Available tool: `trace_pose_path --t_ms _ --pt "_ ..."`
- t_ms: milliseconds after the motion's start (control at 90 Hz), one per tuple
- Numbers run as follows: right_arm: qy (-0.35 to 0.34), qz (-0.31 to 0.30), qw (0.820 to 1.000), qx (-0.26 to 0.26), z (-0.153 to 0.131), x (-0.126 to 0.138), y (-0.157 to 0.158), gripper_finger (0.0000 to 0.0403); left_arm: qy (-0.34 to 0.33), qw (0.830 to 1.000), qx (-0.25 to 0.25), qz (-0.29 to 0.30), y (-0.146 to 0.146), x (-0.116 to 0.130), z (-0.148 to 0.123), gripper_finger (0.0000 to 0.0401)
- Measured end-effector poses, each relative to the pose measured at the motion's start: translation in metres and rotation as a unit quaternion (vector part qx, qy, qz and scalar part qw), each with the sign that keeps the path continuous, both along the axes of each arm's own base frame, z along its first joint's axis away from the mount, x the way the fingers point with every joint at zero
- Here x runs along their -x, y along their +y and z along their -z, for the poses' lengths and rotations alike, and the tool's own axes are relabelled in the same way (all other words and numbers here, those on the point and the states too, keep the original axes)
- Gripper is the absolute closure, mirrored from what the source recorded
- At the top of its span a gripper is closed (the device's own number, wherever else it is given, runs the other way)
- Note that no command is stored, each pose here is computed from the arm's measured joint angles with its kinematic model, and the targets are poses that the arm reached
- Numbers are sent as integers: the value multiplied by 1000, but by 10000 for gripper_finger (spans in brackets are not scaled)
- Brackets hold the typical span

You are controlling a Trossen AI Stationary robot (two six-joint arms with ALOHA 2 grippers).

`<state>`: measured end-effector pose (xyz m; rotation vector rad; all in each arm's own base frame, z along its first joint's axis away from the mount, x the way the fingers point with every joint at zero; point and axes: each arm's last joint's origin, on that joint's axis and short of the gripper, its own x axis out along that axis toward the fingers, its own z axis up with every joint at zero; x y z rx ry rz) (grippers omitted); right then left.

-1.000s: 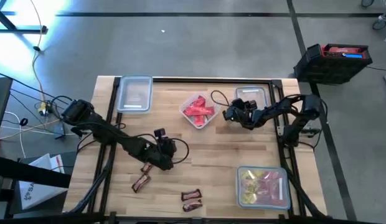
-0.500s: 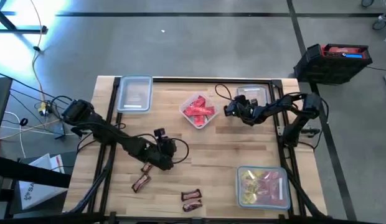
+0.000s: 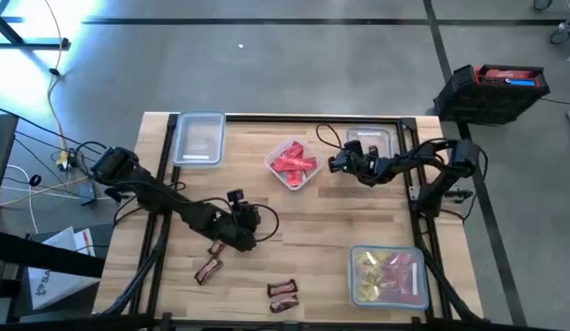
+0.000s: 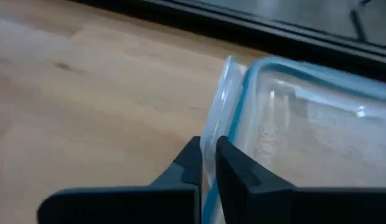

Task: Sort candy
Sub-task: Close the transparent bin

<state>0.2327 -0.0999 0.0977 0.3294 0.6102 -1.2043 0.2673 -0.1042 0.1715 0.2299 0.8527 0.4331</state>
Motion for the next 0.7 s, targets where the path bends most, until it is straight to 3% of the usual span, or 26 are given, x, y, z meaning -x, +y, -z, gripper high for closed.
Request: trace_pose_path --t_ms 467,700 --pt "-91 -103 990 38 -68 2 43 403 5 999 50 -15 6 -3 2 275" --pt "-149 -178 971 52 -87 -6 47 403 17 996 38 -77 31 -16 20 275"
